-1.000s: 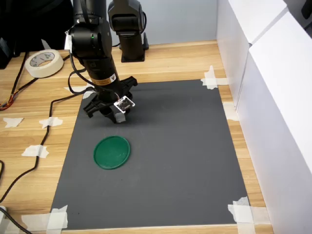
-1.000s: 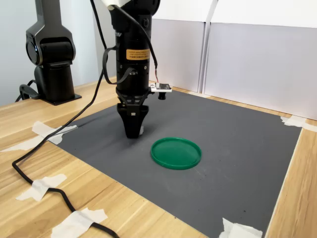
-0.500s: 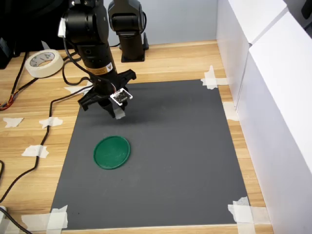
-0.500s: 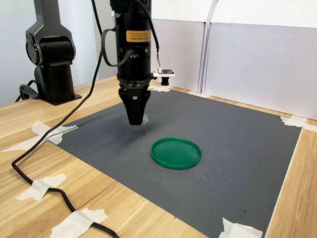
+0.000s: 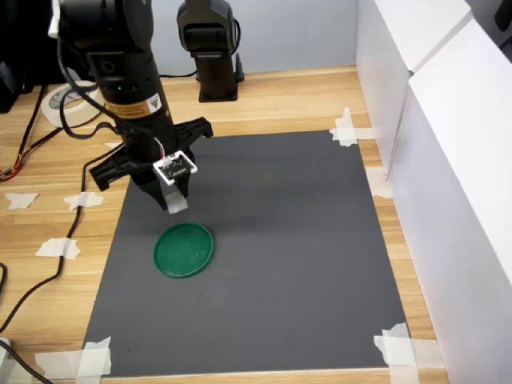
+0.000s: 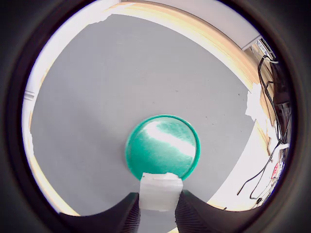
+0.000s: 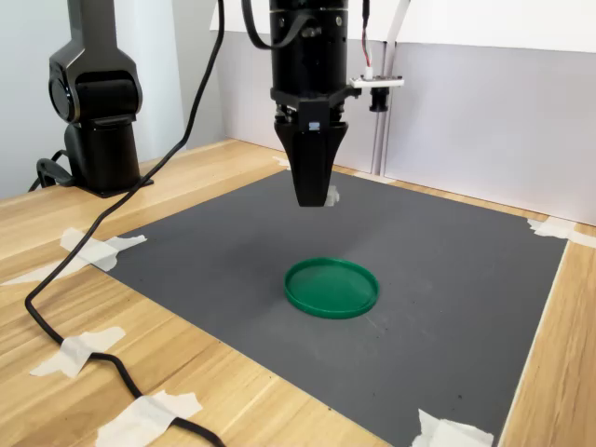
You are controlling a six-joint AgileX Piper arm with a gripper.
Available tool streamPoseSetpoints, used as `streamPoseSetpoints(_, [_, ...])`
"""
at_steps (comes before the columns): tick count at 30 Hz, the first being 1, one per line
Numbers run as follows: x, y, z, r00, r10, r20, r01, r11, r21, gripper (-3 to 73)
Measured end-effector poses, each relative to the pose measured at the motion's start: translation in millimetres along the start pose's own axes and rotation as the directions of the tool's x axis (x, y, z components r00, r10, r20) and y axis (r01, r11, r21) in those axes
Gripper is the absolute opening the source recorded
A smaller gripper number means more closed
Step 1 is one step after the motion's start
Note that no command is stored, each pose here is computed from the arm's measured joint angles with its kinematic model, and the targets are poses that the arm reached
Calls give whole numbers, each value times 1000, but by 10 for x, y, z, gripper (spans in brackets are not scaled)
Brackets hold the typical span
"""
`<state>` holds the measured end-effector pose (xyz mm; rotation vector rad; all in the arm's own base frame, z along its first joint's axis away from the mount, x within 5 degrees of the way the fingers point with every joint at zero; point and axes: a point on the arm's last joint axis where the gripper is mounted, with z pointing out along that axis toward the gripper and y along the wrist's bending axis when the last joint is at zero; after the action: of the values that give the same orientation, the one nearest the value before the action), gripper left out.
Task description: Grasp a white terminal and put it on the green lid.
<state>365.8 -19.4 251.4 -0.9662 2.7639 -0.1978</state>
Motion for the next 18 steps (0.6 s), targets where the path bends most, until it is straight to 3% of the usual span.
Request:
streamPoseSetpoints(8, [-55, -68, 399, 997, 0, -73, -1, 1000, -13, 285])
streamPoseSetpoints(18, [-104, -59, 586, 998, 21, -56, -24, 999, -41, 285])
